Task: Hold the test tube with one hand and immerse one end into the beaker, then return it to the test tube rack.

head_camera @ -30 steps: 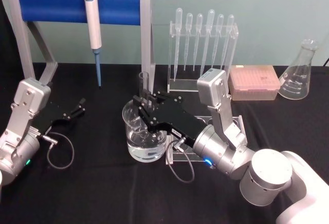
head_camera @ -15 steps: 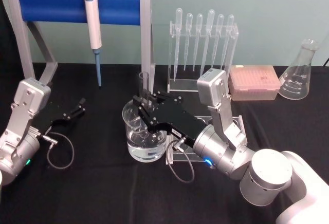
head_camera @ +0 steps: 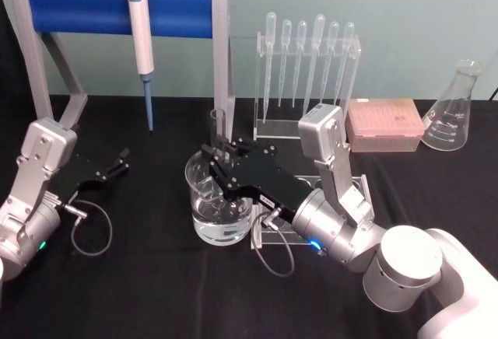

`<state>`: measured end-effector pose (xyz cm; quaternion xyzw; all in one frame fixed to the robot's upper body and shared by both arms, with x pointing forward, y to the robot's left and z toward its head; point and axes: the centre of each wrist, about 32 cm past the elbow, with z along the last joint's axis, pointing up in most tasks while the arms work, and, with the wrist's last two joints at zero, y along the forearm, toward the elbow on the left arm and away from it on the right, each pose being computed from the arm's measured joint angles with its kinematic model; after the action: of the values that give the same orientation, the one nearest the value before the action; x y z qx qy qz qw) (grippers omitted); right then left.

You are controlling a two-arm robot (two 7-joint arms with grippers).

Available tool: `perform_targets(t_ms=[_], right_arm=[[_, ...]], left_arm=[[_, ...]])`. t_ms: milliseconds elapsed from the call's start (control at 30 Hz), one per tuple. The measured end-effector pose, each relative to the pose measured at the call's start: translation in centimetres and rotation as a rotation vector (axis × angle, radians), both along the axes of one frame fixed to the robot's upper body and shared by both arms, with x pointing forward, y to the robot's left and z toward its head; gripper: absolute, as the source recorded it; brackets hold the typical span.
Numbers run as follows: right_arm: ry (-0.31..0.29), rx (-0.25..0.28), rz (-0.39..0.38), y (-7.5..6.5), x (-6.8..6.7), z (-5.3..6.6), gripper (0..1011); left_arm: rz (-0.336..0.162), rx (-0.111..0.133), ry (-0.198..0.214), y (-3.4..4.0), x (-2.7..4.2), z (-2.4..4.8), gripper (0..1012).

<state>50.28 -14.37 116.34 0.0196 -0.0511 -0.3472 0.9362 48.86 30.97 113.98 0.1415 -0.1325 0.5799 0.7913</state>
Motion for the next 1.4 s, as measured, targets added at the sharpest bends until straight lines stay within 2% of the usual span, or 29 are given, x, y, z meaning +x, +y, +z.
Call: perform_targets(t_ms=[1400], right_arm=[[0.000,0.000,0.000,0.00,0.00,0.00,228]], left_arm=[[0.000,0.000,0.000,0.00,0.00,0.00,1000]])
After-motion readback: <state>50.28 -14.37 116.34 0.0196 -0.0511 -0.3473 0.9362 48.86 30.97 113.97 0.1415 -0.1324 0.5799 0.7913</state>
